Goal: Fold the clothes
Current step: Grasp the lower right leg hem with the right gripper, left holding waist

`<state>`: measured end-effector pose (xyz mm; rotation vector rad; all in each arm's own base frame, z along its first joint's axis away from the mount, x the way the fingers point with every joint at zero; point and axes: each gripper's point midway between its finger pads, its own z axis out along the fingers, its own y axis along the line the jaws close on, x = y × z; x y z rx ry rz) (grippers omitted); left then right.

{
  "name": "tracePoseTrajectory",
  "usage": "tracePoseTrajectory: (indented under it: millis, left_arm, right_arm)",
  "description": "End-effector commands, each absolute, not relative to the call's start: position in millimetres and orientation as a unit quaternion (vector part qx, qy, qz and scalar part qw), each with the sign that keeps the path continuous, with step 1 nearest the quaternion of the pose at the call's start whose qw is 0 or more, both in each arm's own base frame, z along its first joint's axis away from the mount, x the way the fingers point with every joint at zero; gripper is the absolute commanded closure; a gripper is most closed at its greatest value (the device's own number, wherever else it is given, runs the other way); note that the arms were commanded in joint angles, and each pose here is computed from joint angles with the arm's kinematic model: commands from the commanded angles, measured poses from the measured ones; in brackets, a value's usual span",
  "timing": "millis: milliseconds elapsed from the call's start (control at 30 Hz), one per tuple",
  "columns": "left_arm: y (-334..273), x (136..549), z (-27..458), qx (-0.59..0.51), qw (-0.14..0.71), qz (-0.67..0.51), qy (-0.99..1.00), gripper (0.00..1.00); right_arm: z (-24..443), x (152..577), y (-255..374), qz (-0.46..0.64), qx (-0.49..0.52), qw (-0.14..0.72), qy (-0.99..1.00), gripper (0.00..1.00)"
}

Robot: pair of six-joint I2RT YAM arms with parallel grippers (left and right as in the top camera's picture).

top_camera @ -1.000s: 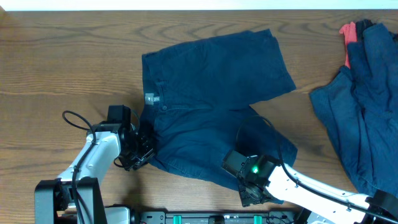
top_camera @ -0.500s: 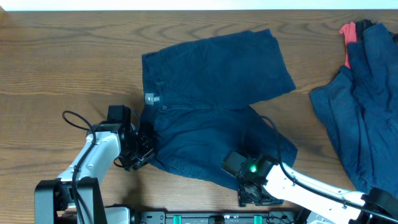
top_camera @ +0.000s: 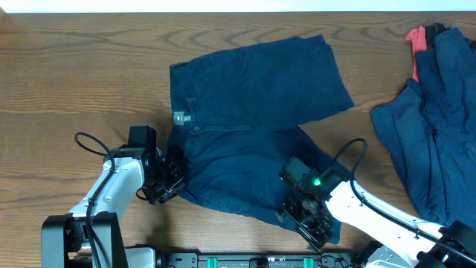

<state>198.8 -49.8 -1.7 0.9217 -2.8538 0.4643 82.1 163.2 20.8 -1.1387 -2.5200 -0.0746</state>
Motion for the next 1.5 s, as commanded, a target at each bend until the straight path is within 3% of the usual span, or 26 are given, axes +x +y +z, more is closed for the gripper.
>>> tracePoseTrajectory:
  millis: [0,200,633,967,1100,1200,1300,1367,1400,1467]
  left_arm:
    - [-48,187,-10,0.305,0.073,0.141,-0.939,0.62]
    - [-48,187,-10,0.305,0.072,0.141,-0.939,0.62]
    - [-48,187,-10,0.305,0.072,0.141,-0.939,0.62]
    - [-48,187,-10,0.305,0.072,0.141,-0.939,0.63]
    - [-48,187,-10,0.305,0.072,0.141,-0.939,0.72]
    - [-48,187,-10,0.305,0.072,0.141,-0.939,0.71]
    - [-48,187,-10,0.305,0.072,0.141,-0.939,0.72]
    - [-48,187,-9,0.305,0.071,0.141,-0.939,0.81]
    - [-48,188,-9,0.305,0.071,0.141,-0.939,0.91]
    - [-47,190,-7,0.305,0.069,0.142,-0.939,0.94]
  right_arm:
    - [18,94,170,-0.028,-0.518,0.178,-0.836,0.13]
    - [10,113,152,-0.005,-0.567,0.100,-0.817,0.13]
    - [12,93,133,0.056,-0.602,0.105,-0.790,0.18]
    - [-1,110,130,0.031,-0.601,0.059,-0.796,0.33]
    - [-12,111,126,0.025,-0.601,0.046,-0.798,0.37]
    - [-12,108,128,0.023,-0.601,0.056,-0.797,0.44]
    - [-11,102,135,0.016,-0.585,0.084,-0.806,0.67]
    - [-11,103,134,0.016,-0.581,0.082,-0.810,0.71]
    - [-11,104,134,0.016,-0.580,0.078,-0.810,0.75]
    - [-12,109,134,0.010,-0.570,0.066,-0.819,0.87]
